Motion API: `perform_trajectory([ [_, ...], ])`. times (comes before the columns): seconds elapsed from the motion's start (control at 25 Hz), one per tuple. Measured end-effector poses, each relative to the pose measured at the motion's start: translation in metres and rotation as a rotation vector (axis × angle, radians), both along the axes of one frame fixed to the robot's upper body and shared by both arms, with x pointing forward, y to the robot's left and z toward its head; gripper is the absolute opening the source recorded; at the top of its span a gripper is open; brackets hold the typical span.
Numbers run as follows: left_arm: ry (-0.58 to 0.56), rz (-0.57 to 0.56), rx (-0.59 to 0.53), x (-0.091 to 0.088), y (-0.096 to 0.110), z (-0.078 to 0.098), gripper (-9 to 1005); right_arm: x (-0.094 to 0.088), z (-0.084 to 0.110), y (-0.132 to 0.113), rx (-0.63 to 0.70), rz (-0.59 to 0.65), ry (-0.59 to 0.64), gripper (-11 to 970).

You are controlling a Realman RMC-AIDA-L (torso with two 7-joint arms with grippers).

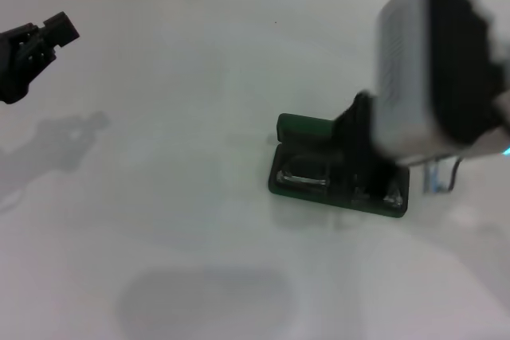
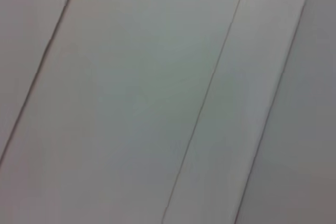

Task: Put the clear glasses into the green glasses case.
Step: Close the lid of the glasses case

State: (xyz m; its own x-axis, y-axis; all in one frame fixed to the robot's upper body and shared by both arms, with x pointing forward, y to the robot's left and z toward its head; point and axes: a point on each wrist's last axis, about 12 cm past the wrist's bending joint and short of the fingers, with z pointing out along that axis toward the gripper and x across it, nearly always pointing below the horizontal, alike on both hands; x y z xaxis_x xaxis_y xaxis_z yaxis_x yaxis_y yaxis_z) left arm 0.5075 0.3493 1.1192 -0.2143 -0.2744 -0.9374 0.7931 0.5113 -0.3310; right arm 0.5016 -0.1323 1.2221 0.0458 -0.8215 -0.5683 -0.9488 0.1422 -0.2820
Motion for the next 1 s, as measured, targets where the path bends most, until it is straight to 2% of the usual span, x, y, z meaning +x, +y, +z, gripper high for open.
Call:
perform_trajectory([
  [0.16, -0.015, -0.044, -0.014, 0.004, -0.006, 0.006, 156, 0.013, 0.020, -0.040, 0.156, -0.077, -0.023, 229],
  [0.32, -0.041, -0.131, -0.019, 0.020, -0.025, 0.017, 158, 0.016, 0.027, -0.106, 0.404, -0.142, -0.029, 228],
  [0.44, -0.046, -0.238, -0.001, 0.034, -0.050, 0.025, 159, 0.017, 0.019, -0.161, 0.703, -0.199, -0.044, 228],
  [0.48, -0.046, -0.269, 0.009, 0.038, -0.058, 0.027, 160, 0.019, 0.004, -0.197, 0.896, -0.257, -0.066, 228],
  [0.52, -0.044, -0.304, 0.023, 0.043, -0.067, 0.029, 160, 0.019, 0.004, -0.197, 0.896, -0.257, -0.066, 228],
  [0.56, -0.044, -0.338, 0.039, 0.049, -0.076, 0.033, 161, 0.020, -0.007, -0.212, 0.989, -0.287, -0.080, 227],
  [0.64, -0.030, -0.403, 0.077, 0.059, -0.096, 0.038, 162, 0.022, -0.025, -0.229, 1.080, -0.339, -0.096, 227],
  [0.8, 0.006, -0.532, 0.208, 0.077, -0.139, 0.043, 164, 0.022, -0.057, -0.246, 1.148, -0.439, -0.115, 227],
  [0.88, 0.020, -0.552, 0.266, 0.083, -0.155, 0.041, 165, 0.022, -0.072, -0.249, 1.158, -0.491, -0.133, 227],
  [1.0, 0.035, -0.543, 0.311, 0.087, -0.167, 0.036, 166, 0.023, -0.079, -0.250, 1.151, -0.523, -0.145, 227],
])
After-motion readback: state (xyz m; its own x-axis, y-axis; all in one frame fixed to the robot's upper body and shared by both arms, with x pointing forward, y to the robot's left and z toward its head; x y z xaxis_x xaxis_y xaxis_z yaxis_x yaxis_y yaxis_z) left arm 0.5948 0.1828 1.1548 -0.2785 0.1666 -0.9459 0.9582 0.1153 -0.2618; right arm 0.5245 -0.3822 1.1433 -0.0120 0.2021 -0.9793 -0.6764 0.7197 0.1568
